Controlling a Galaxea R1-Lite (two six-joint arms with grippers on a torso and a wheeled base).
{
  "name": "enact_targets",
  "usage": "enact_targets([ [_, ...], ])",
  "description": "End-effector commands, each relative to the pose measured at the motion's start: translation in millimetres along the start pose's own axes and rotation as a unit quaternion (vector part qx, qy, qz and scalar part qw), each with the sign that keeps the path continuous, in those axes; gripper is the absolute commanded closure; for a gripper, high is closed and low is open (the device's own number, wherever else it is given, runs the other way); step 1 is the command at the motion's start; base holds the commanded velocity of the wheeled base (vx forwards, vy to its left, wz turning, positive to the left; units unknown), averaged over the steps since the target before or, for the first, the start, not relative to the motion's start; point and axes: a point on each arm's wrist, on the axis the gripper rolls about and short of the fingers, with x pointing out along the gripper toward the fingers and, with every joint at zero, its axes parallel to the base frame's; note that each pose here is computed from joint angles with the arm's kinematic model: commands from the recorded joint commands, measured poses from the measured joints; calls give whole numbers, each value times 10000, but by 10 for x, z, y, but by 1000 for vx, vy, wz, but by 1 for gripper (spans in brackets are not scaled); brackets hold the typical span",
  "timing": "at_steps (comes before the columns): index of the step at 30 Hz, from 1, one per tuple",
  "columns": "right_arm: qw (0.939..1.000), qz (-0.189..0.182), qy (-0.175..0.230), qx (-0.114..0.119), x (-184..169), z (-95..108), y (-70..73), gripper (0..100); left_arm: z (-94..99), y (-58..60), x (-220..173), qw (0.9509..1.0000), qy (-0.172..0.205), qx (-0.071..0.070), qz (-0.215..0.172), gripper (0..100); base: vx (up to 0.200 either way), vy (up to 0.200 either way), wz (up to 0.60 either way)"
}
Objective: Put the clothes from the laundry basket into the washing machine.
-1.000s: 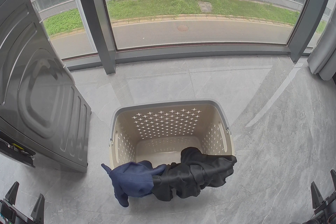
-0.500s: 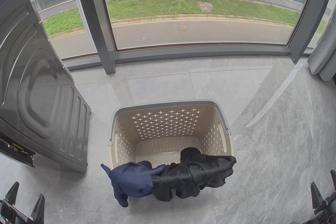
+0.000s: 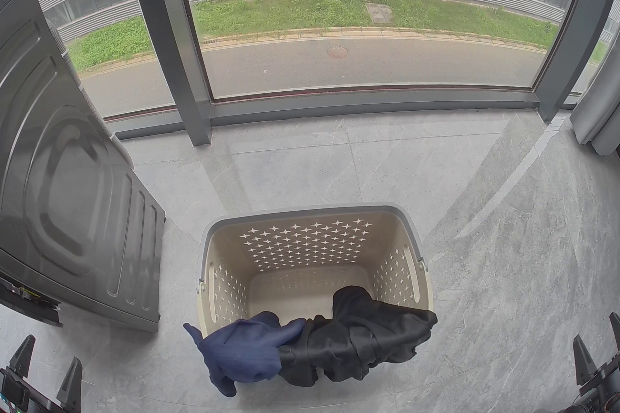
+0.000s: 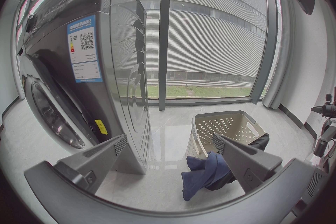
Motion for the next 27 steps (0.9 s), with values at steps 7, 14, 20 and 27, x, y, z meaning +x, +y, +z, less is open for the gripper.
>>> enact_targets([
  [7,10000,-5,6,-2,1,-52,0,0,-52,3,3,10000,20,-4,2,0,0,-143,0],
  [14,10000,3,6,-2,1,-52,0,0,-48,2,2,10000,12,-4,10,0,0,0,0],
  [20,10000,3,6,-2,1,-52,0,0,-52,3,3,10000,20,-4,2,0,167,0,0],
  [27,10000,3,6,-2,1,-52,0,0,-52,3,3,10000,20,-4,10,0,200,0,0],
])
